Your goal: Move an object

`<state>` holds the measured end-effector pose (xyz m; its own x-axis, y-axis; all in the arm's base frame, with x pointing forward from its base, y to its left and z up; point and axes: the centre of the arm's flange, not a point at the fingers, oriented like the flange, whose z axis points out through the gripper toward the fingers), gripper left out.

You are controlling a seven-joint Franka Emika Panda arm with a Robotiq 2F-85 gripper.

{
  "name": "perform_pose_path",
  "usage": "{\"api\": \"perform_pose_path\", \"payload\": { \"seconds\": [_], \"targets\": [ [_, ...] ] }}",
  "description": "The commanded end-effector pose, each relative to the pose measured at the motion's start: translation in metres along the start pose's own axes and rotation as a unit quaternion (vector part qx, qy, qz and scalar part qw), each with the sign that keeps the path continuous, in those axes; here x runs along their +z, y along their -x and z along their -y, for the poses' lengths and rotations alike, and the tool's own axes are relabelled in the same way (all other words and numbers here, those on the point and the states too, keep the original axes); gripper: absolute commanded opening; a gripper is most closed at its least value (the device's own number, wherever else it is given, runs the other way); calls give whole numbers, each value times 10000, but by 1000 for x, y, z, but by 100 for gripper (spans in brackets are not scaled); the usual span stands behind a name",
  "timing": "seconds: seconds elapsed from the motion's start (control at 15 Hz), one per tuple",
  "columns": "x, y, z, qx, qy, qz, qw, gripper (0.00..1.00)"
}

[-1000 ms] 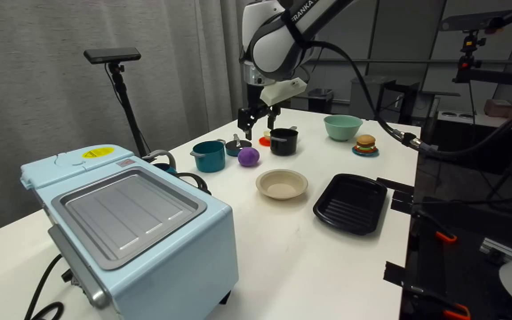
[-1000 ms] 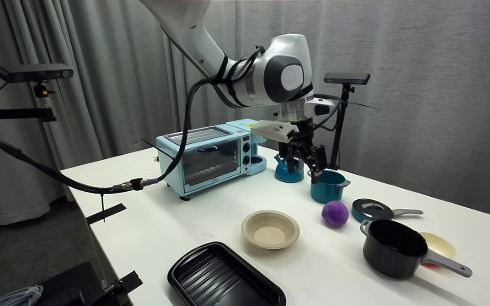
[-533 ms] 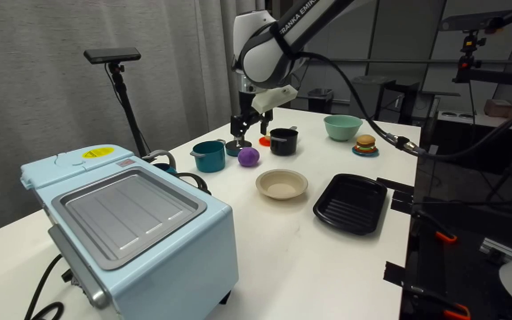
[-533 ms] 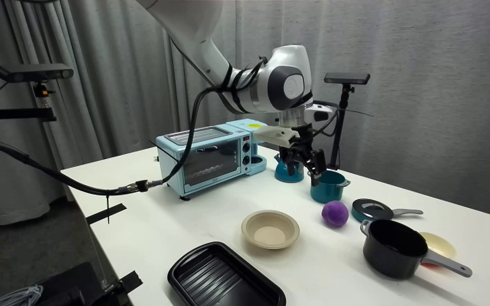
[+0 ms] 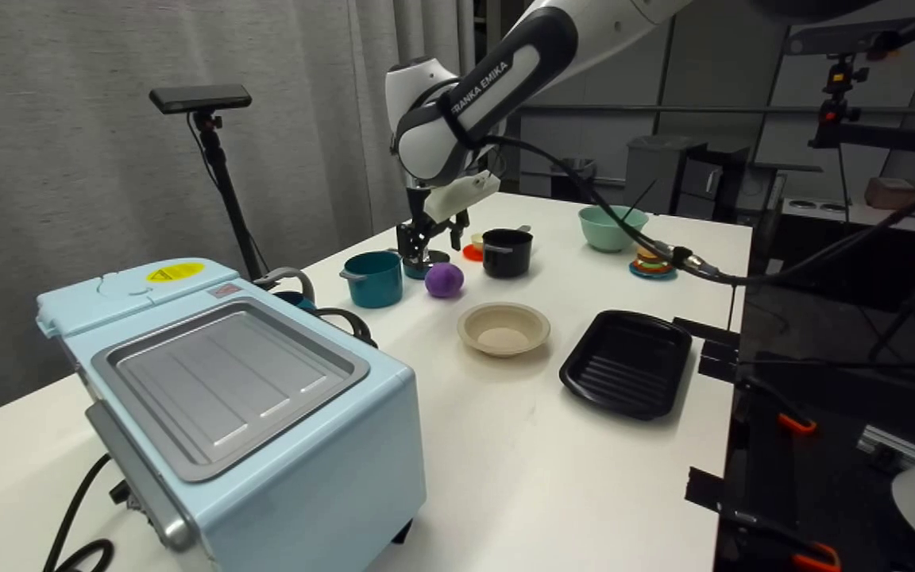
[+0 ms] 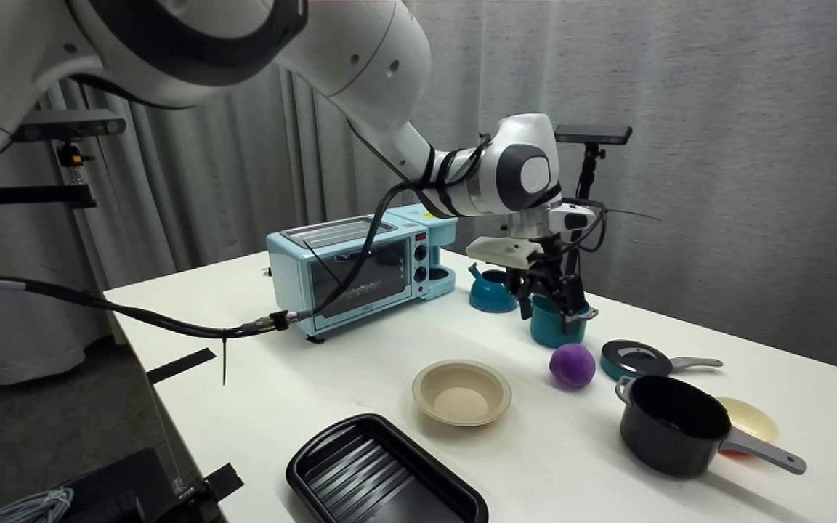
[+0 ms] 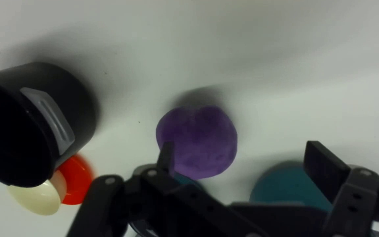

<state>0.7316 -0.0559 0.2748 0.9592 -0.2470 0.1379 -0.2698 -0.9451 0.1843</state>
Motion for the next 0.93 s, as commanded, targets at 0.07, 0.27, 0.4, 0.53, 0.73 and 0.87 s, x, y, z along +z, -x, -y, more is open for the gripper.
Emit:
{"api": "perform_pose_path", "payload": {
  "seconds": [0.07, 0.27, 0.4, 0.53, 0.73, 0.87],
  "targets": [
    [40, -66, -25, 174, 367, 292, 9987, 100],
    [55, -75, -36, 221, 277, 436, 9984, 100],
    [62, -79, -37, 245, 130, 562, 9980, 75],
    [62, -83, -35, 250, -92, 606, 9978, 66],
    [60, -86, -29, 283, -473, 721, 9959, 40],
    [58, -88, -27, 333, -689, 823, 9937, 25]
  ]
}}
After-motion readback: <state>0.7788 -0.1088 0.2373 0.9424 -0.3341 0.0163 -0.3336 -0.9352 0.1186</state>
